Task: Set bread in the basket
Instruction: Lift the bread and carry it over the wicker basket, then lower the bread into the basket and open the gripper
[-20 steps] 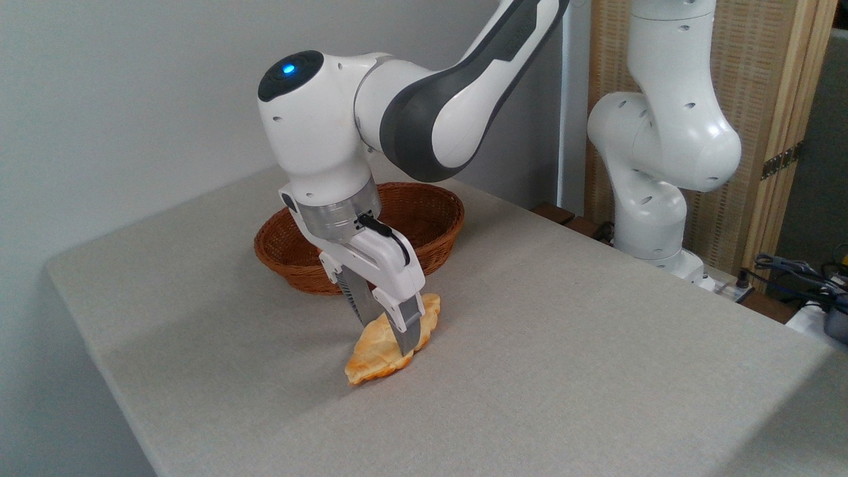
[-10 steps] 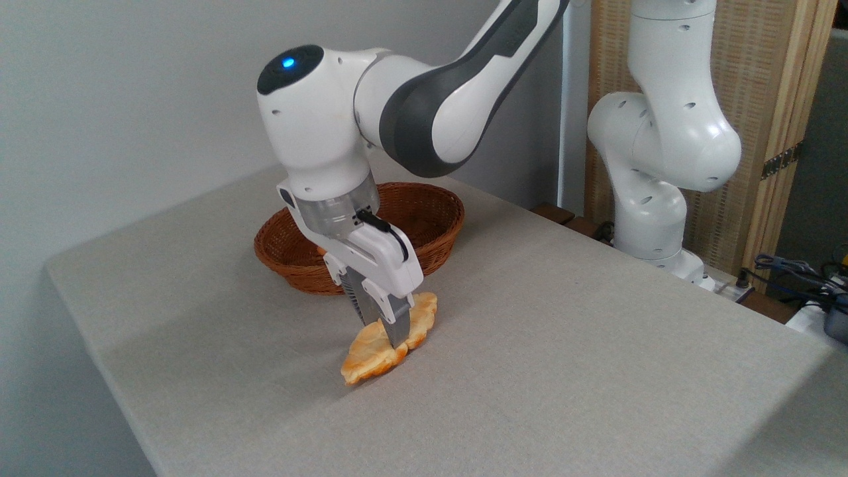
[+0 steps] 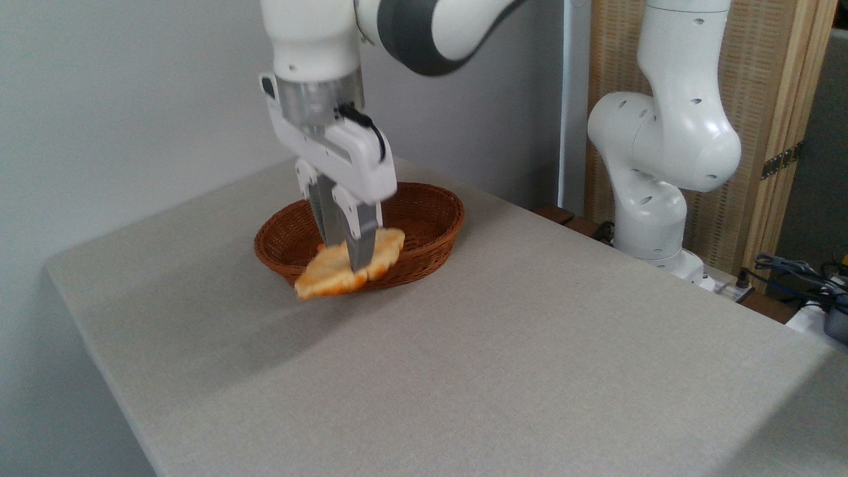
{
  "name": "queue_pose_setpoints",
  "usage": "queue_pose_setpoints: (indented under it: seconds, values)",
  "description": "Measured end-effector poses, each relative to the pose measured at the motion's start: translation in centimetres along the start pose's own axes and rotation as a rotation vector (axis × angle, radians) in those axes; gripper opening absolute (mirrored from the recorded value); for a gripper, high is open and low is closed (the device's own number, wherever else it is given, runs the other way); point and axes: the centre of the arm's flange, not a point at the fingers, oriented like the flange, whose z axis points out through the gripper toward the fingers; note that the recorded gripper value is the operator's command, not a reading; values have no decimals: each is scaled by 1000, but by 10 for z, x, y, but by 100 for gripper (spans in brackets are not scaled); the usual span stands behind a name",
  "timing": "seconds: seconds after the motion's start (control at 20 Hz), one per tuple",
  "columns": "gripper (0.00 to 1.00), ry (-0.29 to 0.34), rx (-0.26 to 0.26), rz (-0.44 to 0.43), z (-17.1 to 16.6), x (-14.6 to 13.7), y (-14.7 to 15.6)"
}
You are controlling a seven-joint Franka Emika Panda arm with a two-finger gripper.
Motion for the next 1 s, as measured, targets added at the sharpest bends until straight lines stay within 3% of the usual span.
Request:
queue_pose_setpoints:
  seconds: [0.2,0.25,0.3,0.35,0.7,1.0]
  values:
    - [63,-64,-56,68,10,26,64]
    - [68,-74,-80,83,16,31,78]
    - [87,-80,-100,100,21,36,90]
    - [98,-86,-113,116,26,41,101]
    - [100,-151,-165,189,65,59,140]
    - [100,-156,-168,195,68,61,143]
